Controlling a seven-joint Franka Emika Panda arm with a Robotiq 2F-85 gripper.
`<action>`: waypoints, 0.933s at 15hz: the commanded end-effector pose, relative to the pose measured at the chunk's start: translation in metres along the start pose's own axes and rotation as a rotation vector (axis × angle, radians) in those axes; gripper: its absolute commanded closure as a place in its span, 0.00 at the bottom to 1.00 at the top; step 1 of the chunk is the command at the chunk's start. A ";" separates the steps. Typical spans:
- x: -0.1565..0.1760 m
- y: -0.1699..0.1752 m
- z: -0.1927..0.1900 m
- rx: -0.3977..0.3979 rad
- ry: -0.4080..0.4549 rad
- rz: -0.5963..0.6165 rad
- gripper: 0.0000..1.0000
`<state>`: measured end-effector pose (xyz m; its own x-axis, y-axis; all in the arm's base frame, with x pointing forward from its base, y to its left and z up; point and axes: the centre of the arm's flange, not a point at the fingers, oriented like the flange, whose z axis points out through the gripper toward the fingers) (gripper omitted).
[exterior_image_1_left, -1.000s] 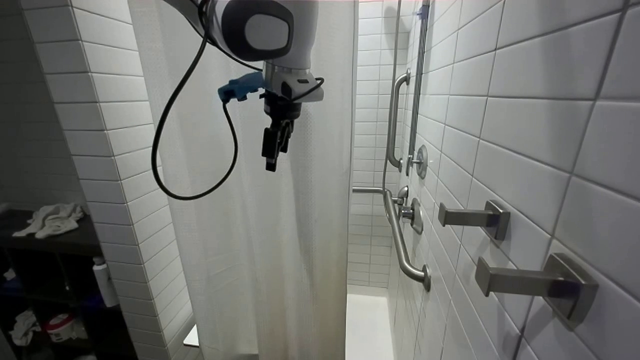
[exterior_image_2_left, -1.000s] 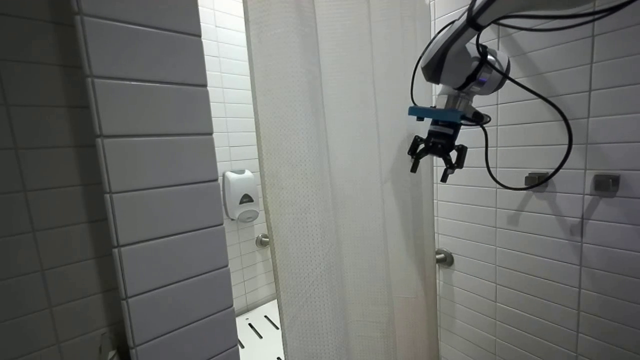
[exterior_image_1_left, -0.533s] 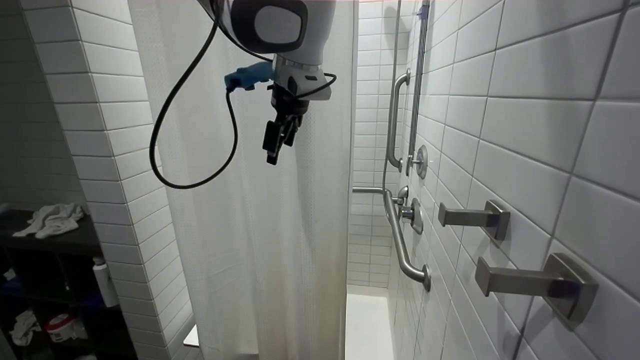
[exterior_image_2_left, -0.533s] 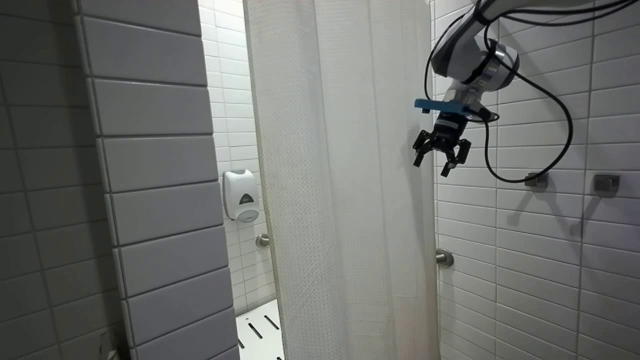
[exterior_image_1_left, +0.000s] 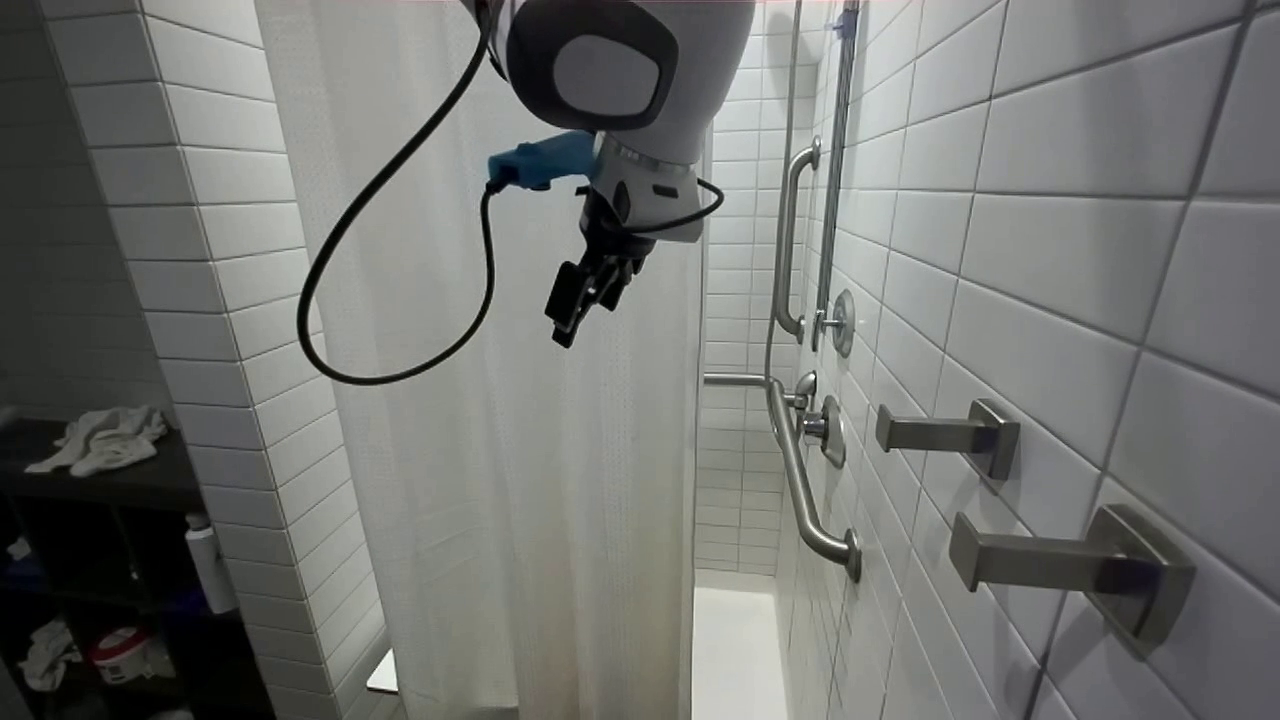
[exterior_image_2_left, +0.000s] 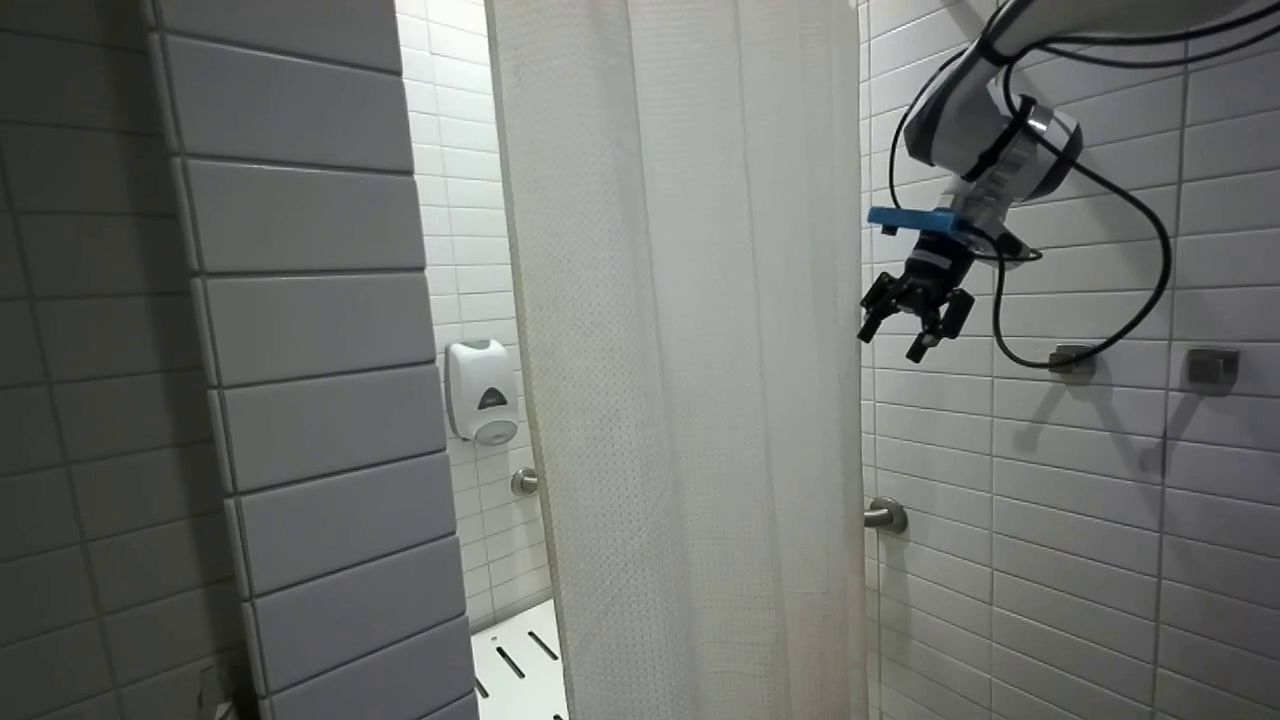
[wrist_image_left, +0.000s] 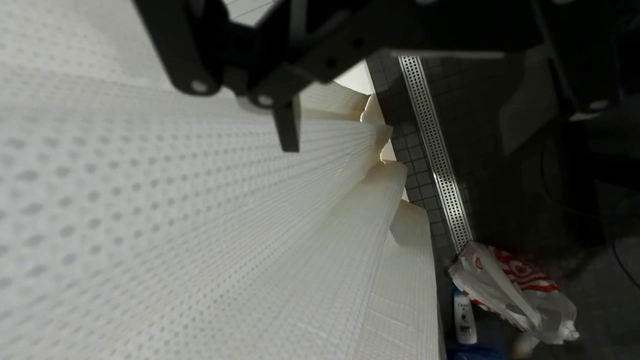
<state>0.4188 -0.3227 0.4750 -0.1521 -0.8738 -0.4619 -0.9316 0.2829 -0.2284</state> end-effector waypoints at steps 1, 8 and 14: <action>0.009 0.004 -0.002 0.016 -0.027 0.062 0.00; 0.016 0.012 -0.001 0.012 -0.024 0.140 0.00; 0.029 0.025 -0.003 0.040 0.017 0.286 0.00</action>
<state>0.3996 -0.3416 0.4581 -0.3380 -0.7945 -0.5045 -0.8776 0.4597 -0.1361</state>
